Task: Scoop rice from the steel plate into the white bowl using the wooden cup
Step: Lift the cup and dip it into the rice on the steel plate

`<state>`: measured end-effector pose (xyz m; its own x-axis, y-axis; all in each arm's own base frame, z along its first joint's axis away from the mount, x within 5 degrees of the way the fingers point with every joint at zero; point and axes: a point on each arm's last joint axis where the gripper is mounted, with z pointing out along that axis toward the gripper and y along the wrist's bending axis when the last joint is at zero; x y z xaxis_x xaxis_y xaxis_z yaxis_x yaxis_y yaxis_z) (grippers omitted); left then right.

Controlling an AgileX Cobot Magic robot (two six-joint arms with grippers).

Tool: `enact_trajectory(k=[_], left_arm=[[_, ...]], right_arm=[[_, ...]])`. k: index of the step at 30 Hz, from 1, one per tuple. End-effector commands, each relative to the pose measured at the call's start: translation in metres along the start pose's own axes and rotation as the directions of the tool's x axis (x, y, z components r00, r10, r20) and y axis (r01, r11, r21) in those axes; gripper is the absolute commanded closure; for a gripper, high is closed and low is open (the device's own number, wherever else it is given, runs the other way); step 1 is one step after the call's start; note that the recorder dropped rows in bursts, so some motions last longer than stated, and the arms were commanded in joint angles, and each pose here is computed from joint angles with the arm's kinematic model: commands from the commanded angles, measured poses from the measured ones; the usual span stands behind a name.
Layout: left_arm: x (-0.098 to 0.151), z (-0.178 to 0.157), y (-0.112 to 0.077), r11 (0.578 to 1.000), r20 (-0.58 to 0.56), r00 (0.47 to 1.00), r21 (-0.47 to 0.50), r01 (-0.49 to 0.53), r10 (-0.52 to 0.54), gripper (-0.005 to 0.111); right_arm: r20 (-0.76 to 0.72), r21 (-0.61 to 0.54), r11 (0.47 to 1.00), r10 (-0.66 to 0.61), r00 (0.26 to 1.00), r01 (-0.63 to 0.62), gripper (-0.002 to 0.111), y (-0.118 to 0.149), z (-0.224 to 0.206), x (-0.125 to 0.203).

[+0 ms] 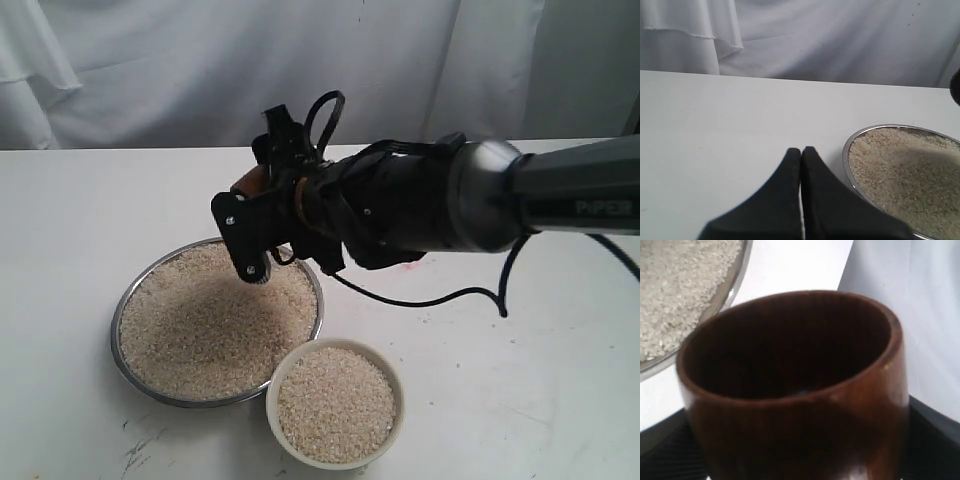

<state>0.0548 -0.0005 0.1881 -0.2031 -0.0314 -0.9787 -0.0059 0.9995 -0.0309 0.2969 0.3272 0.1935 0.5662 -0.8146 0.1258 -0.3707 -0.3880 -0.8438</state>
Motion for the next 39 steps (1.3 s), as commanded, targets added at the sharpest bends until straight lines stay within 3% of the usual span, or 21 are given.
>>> enact_trajectory(k=[1, 9, 15, 20, 30, 39], left_arm=[[0.001, 0.0, 0.0, 1.0, 0.007, 1.0, 0.002, 0.004, -0.004, 0.107], [0.001, 0.0, 0.0, 1.0, 0.007, 1.0, 0.002, 0.004, -0.004, 0.107], [0.001, 0.0, 0.0, 1.0, 0.007, 1.0, 0.002, 0.004, -0.004, 0.107], [0.001, 0.0, 0.0, 1.0, 0.007, 1.0, 0.002, 0.004, -0.004, 0.107], [0.001, 0.0, 0.0, 1.0, 0.007, 1.0, 0.002, 0.004, -0.004, 0.107], [0.001, 0.0, 0.0, 1.0, 0.007, 1.0, 0.002, 0.004, -0.004, 0.107]], right_arm=[[-0.024, 0.018, 0.997, -0.068, 0.997, 0.069, 0.108, 0.001, 0.014, -0.016], [-0.038, 0.014, 0.964, -0.265, 0.963, 0.266, 0.108, 0.012, 0.033, -0.039], [-0.011, -0.03, 0.951, -0.309, 0.951, 0.308, 0.108, 0.03, 0.045, -0.045], [0.103, -0.051, 0.959, -0.274, 0.956, 0.28, 0.108, 0.036, 0.045, -0.055], [0.154, -0.167, 0.925, -0.316, 0.936, 0.34, 0.108, 0.048, 0.043, -0.055], [0.203, -0.284, 0.926, -0.194, 0.96, 0.248, 0.108, 0.063, 0.045, -0.061]])
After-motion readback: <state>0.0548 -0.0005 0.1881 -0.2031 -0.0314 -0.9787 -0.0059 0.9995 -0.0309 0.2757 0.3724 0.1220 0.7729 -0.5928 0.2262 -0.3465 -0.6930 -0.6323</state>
